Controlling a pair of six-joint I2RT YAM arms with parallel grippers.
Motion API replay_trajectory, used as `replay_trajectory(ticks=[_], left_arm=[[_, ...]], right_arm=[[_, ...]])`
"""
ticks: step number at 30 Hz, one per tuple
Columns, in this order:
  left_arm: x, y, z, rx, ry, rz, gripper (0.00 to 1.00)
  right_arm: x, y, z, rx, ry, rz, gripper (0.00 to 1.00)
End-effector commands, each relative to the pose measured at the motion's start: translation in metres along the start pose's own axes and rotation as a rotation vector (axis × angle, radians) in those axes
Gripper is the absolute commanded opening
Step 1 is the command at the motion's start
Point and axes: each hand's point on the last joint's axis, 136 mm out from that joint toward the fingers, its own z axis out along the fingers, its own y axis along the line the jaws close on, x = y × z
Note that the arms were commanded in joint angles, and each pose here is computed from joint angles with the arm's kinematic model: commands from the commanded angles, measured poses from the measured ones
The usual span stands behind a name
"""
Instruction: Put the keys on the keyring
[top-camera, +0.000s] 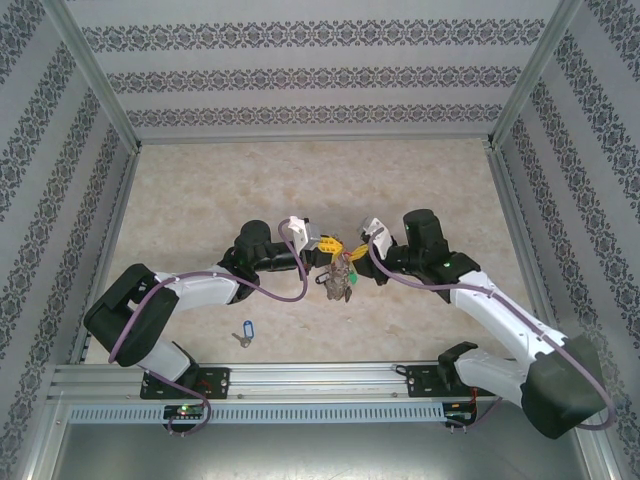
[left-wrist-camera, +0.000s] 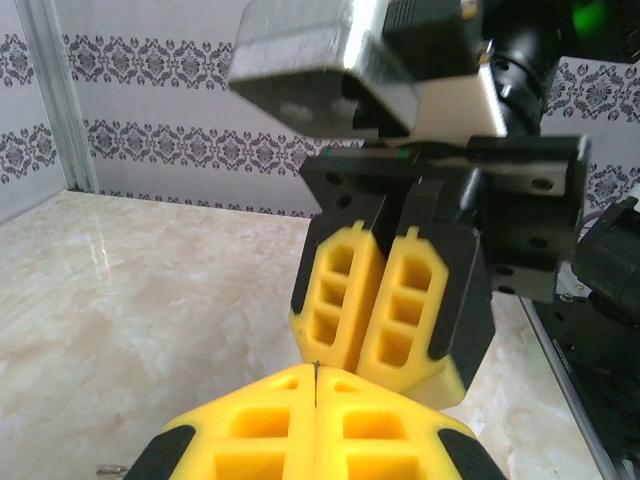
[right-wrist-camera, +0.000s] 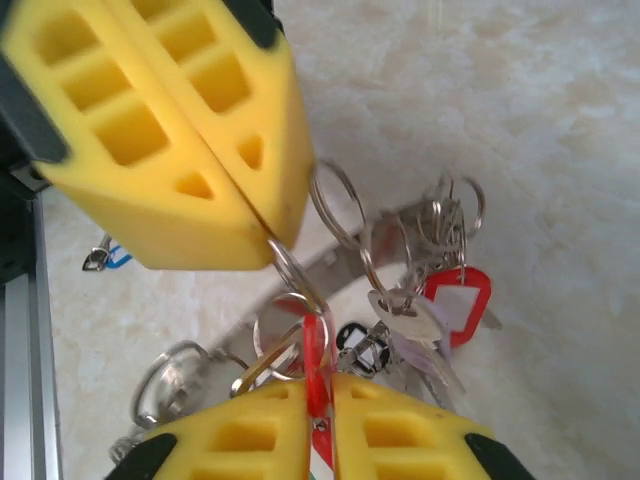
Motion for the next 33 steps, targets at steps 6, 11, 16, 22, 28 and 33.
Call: replay_trajectory(ticks=[6, 11, 16, 22, 28, 33], left_arm=[[-0.027, -0.005, 0.000, 0.023, -0.070, 0.067, 0.00], [-0.028, -0.006, 0.000, 0.029, -0.060, 0.081, 0.00], [-0.029, -0.008, 0.000, 0.039, -0.058, 0.081, 0.00], [-0.033, -0.008, -0.001, 0.039, -0.064, 0.086, 0.00], [-0.034, -0.008, 0.000, 0.039, -0.063, 0.088, 0.00], [-0.033, -0.010, -0.001, 0.048, -0.060, 0.091, 0.00]], right_arm=[[-0.018, -0.004, -0.020, 0.114, -0.038, -0.130, 0.32], [-0.033, 0.002, -0.022, 0.078, -0.052, -0.233, 0.32], [-0.046, 0.007, -0.017, 0.026, -0.057, -0.283, 0.29], [-0.041, 0.017, -0.009, -0.071, 0.002, -0.329, 0.28], [-0.031, 0.018, -0.005, -0.101, 0.041, -0.337, 0.28], [-0.030, 0.012, -0.001, -0.080, 0.058, -0.334, 0.24]])
